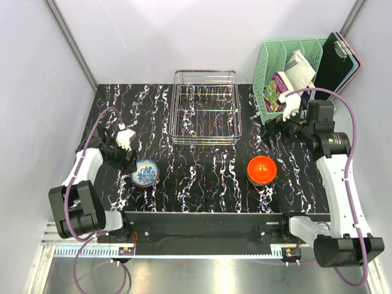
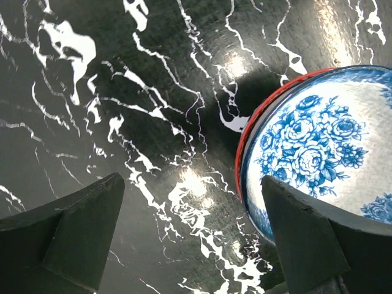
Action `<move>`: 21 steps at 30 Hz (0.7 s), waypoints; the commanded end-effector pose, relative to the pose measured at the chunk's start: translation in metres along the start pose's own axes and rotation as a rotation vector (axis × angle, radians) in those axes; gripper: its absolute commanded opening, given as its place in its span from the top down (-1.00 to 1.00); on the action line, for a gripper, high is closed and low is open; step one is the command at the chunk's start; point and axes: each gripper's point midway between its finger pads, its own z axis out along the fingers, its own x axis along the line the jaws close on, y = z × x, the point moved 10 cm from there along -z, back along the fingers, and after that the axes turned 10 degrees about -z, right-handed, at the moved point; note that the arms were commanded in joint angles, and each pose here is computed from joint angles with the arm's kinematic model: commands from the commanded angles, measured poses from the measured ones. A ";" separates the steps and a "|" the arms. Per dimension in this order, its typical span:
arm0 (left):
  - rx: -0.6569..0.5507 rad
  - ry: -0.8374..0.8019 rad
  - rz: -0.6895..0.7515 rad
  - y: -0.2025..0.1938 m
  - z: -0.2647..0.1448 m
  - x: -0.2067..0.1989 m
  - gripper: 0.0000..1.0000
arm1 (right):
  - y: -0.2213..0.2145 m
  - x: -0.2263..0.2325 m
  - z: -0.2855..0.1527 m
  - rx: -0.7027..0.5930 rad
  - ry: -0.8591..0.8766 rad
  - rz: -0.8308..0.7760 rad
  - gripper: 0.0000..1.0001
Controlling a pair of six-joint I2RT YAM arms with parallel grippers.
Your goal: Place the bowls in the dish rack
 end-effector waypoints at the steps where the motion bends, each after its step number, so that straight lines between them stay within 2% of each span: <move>1: -0.024 0.003 0.091 0.011 0.006 0.001 -0.98 | 0.001 -0.001 0.001 -0.012 0.017 -0.009 -0.99; 4: -0.016 0.000 0.087 0.010 0.013 0.001 -0.98 | 0.000 0.000 0.003 -0.015 0.029 -0.003 -0.99; 7: -0.002 -0.013 0.075 0.008 0.019 -0.001 -0.62 | 0.000 0.001 0.004 -0.018 0.035 0.000 -0.99; 8: 0.008 -0.020 0.075 0.008 0.022 -0.002 -0.36 | -0.001 0.001 0.005 -0.015 0.036 -0.001 -1.00; 11: 0.018 -0.016 0.078 0.008 0.024 -0.004 0.03 | -0.001 0.000 0.005 -0.013 0.029 -0.002 -0.99; 12: 0.020 -0.013 0.075 0.008 0.024 -0.004 0.27 | -0.001 0.000 0.005 -0.013 0.031 -0.001 -1.00; 13: 0.018 -0.009 0.077 0.009 0.023 -0.005 0.40 | -0.001 0.000 0.005 -0.013 0.031 -0.001 -1.00; 15: 0.019 -0.001 0.086 0.010 0.022 -0.008 0.49 | -0.001 0.001 0.005 -0.014 0.035 0.001 -1.00; 21: -0.016 0.021 0.105 0.018 0.008 -0.019 0.48 | -0.002 0.002 0.006 -0.013 0.048 0.012 -0.99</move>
